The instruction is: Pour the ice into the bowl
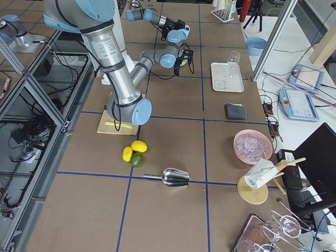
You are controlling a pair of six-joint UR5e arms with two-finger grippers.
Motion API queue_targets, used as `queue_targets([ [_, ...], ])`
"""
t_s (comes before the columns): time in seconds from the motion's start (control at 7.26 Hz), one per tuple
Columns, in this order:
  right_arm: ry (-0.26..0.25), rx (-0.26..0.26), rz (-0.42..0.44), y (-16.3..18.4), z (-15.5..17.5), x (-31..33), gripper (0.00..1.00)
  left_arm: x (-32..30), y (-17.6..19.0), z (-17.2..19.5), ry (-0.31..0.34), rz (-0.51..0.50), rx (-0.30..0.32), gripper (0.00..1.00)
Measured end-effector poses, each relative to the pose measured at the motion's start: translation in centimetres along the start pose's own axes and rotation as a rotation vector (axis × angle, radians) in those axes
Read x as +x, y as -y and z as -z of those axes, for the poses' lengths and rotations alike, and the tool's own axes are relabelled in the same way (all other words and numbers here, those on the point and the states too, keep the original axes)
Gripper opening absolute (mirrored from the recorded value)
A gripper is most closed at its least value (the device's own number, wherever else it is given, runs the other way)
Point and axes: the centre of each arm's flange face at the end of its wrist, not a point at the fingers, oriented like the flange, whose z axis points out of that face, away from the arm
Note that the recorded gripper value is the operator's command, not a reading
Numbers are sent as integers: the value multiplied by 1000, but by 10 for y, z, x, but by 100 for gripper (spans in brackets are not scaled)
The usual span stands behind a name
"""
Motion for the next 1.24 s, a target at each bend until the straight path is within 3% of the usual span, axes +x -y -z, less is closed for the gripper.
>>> queue_targets([
  [0.41, -8, 27, -37, -13, -40, -79, 100, -47, -51, -26, -104, 150, 68, 0],
  [0.83, -67, 44, -35, -18, -88, -135, 100, -72, -101, -48, -162, 348, 99, 0],
  [0.96, -80, 35, -29, -25, -101, -139, 93, -79, -115, -54, -184, 403, 96, 0],
  [1.24, -69, 19, -17, -37, -122, -138, 15, -93, -141, -65, -230, 542, 83, 0],
])
